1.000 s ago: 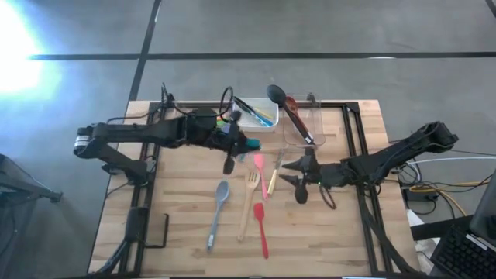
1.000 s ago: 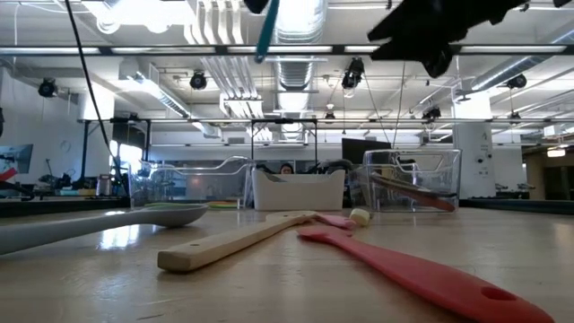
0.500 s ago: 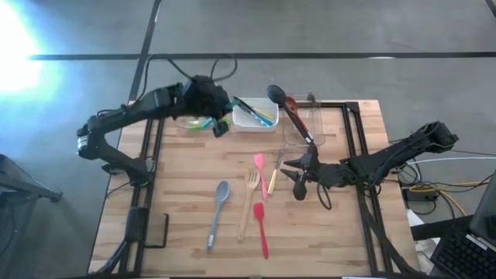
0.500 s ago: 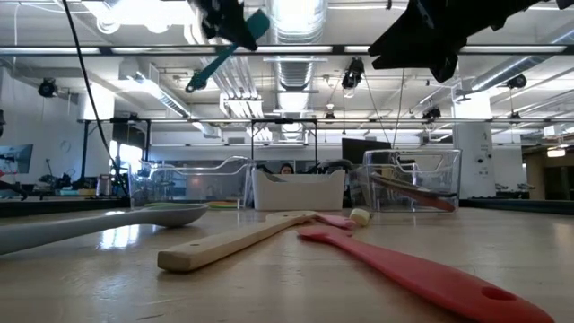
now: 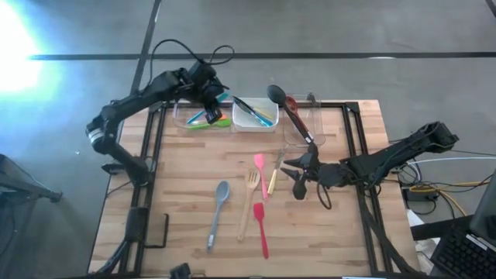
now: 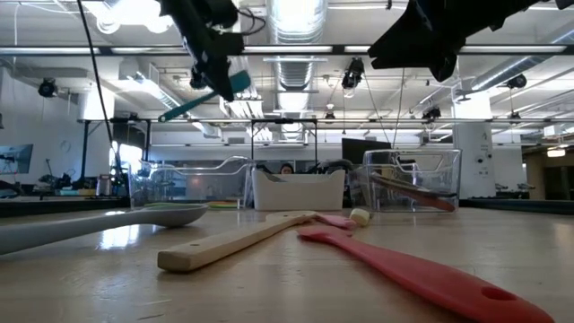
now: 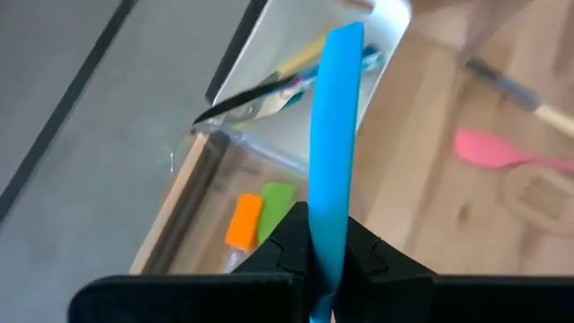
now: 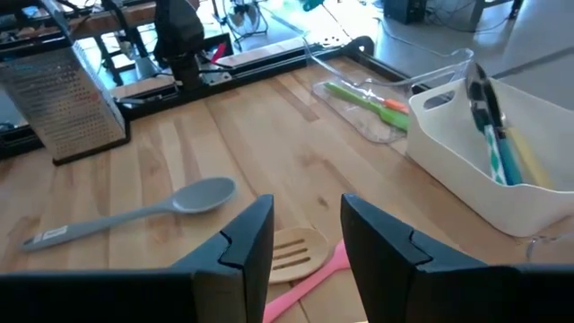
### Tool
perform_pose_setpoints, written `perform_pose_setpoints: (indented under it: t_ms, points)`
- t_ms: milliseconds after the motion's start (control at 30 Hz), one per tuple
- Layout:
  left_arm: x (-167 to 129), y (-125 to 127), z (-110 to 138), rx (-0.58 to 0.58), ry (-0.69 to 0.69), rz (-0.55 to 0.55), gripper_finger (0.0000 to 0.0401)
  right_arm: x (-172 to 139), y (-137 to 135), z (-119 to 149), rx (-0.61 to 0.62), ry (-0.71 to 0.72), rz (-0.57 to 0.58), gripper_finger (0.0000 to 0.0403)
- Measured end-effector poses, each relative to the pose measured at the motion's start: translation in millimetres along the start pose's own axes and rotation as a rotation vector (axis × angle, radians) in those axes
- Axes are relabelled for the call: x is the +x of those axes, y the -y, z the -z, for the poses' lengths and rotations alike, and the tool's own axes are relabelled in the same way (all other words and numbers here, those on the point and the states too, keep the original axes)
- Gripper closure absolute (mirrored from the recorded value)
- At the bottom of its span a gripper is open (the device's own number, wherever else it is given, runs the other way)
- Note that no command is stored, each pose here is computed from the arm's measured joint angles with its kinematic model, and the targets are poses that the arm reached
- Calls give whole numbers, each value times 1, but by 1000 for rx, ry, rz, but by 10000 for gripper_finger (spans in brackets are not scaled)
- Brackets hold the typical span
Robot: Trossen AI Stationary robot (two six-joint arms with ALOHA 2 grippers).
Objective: Pick & Place Kitchen Items
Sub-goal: Put the blue spatula into the left transparent bin
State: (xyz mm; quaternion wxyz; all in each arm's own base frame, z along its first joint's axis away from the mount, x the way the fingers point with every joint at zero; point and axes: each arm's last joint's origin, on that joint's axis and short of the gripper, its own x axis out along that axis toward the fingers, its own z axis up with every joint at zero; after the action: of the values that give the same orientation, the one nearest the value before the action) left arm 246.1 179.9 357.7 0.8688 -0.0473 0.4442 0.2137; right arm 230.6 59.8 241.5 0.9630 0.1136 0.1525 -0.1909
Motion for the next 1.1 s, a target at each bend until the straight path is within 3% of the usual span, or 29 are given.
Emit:
perform_pose_setpoints:
  t_ms: [233, 667, 1100]
  points:
    - [43, -24, 4, 53, -133, -85, 382, 0, 1, 0, -4, 3, 17, 270]
    - [110, -70, 25, 28, -291, -104, 382, 1, 2, 5, -22, -10, 23, 289]
    - [151, -75, 42, 14, -415, -56, 382, 1, 3, 6, -21, -14, 25, 284]
